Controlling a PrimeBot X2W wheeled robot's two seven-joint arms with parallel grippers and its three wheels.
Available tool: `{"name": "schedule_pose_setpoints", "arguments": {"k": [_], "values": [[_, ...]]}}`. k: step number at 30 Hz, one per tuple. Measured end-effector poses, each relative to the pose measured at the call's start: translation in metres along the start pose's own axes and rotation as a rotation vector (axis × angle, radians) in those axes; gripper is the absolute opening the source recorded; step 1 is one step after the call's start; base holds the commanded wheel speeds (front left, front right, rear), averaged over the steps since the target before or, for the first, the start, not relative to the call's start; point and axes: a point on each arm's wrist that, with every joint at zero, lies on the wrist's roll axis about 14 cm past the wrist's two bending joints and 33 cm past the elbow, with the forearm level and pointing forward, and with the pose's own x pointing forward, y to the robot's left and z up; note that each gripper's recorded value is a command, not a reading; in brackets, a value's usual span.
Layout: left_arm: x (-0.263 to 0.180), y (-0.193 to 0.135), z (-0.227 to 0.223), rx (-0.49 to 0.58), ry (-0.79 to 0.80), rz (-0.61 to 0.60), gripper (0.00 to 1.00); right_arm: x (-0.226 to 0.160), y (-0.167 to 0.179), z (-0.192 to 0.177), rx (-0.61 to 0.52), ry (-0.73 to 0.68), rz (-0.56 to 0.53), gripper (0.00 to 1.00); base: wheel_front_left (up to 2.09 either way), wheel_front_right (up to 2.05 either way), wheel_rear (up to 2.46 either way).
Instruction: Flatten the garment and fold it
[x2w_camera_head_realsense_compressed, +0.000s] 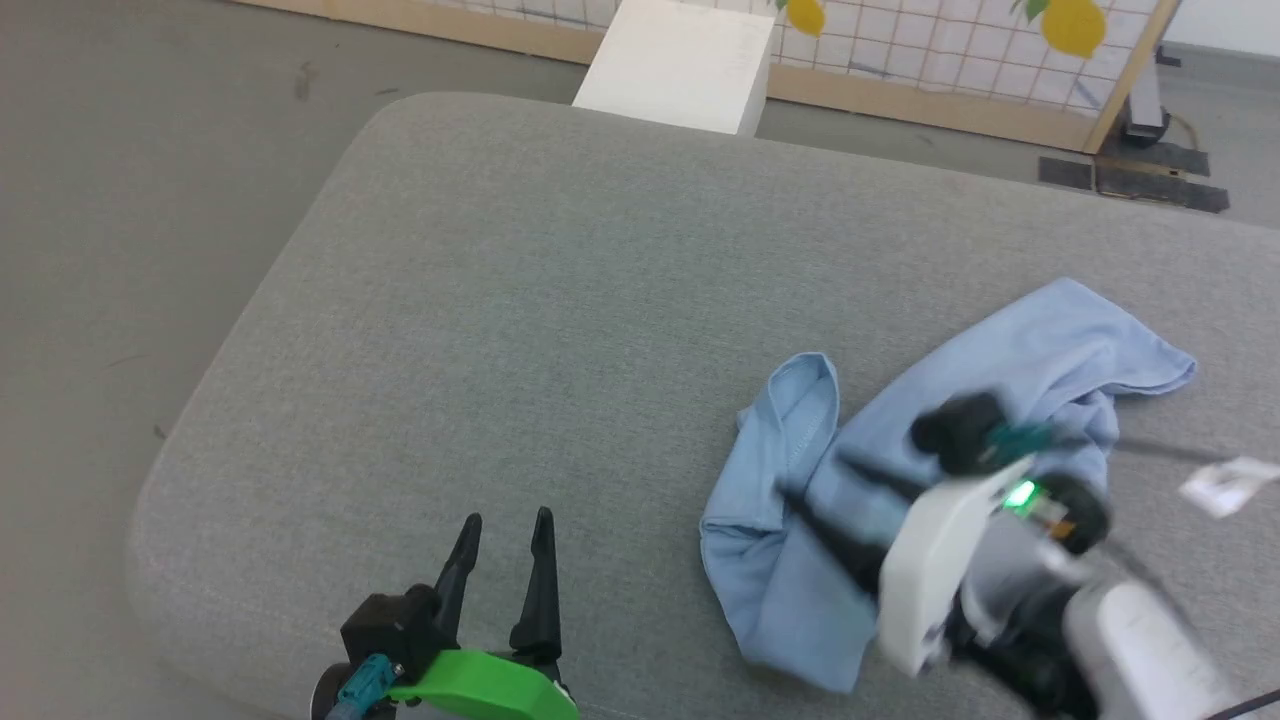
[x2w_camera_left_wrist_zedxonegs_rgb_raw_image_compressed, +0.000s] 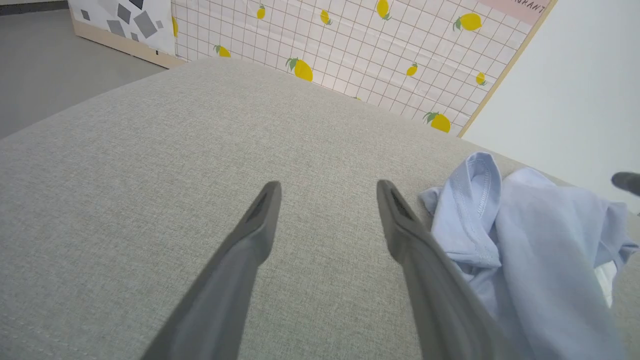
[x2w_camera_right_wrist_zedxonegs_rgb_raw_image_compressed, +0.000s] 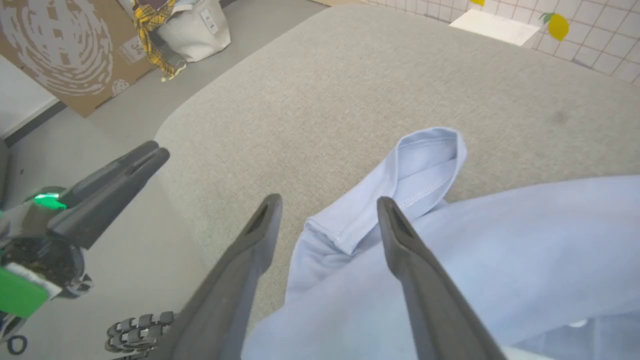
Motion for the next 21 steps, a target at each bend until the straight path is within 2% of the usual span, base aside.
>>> {"name": "schedule_pose_setpoints", "arguments": {"k": [4,7,9,12,14,21], "values": [[0.001,-0.005,0.001,-0.003,-0.004,-0.016,1.0,-0.016,-0.03,0.042,0.021,-0.148,-0.096,1.0,0.0,0.0,0.0],[0.002,-0.006,0.002,-0.004,-0.007,-0.02,1.0,-0.037,-0.067,0.058,0.019,-0.216,-0.228,1.0,0.0,0.0,0.0],[0.003,-0.006,0.003,-0.004,-0.009,-0.019,1.0,-0.05,-0.089,0.052,0.023,-0.211,-0.309,1.0,0.0,0.0,0.0],[0.005,-0.006,0.002,-0.004,-0.006,-0.018,1.0,-0.072,-0.124,0.022,0.021,-0.13,-0.45,1.0,0.0,0.0,0.0],[0.006,-0.006,0.001,-0.003,-0.001,-0.015,1.0,-0.082,-0.137,0.001,0.063,-0.083,-0.504,1.0,0.0,0.0,0.0],[0.01,-0.008,-0.006,0.0,0.022,-0.021,1.0,-0.079,-0.14,-0.019,0.082,-0.013,-0.52,1.0,0.0,0.0,0.0]]}}
